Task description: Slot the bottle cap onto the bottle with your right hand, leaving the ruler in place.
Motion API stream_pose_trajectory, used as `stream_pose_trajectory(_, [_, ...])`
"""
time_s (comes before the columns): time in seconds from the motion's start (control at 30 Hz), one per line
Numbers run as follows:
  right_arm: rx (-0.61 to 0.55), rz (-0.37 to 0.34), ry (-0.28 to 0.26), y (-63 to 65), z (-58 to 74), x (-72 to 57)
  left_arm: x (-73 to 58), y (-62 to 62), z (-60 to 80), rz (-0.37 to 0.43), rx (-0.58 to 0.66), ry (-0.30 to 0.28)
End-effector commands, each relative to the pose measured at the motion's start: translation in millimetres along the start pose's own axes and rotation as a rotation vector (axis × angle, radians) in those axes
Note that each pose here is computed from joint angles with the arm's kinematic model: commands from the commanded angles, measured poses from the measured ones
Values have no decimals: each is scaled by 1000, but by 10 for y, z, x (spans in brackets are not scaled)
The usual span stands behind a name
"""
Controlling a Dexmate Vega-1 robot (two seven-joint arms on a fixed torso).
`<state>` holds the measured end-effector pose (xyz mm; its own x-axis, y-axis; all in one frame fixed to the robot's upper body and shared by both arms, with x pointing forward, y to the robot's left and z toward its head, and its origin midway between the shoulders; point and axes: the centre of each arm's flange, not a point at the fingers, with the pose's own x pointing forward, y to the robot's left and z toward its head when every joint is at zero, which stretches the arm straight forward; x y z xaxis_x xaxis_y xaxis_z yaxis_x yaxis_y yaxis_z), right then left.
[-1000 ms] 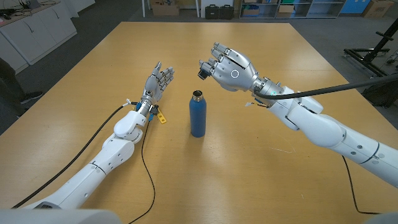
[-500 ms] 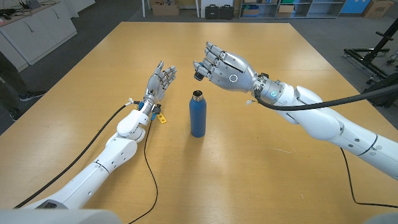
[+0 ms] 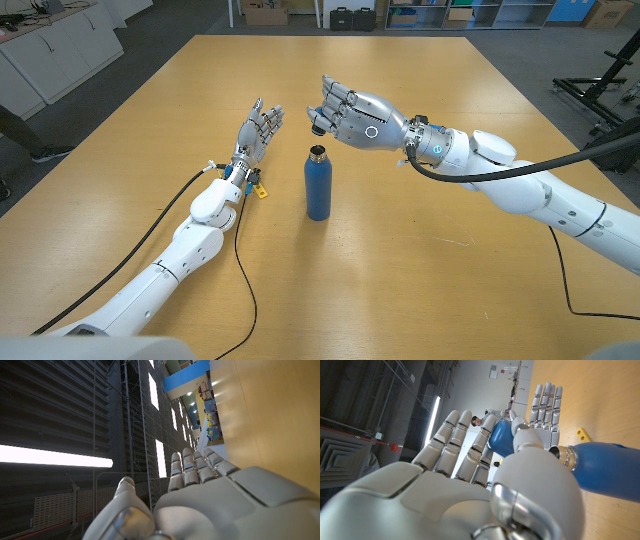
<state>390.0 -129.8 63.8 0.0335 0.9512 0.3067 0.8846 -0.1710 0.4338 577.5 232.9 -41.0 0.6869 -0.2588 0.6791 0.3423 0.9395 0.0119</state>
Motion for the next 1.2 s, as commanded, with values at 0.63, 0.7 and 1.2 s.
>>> stream_pose_trajectory(0.63, [69,-73,12,98,95,40,-125,-38,3,21,-21,-33])
stream_pose_trajectory(0.7, [77,-76,12,81,116,47,-135,-35,-6,23,-22,-32])
stream_pose_trajectory(1.2, [113,-59,19,89,273,9,-135,-12,-18,22,-25,-31])
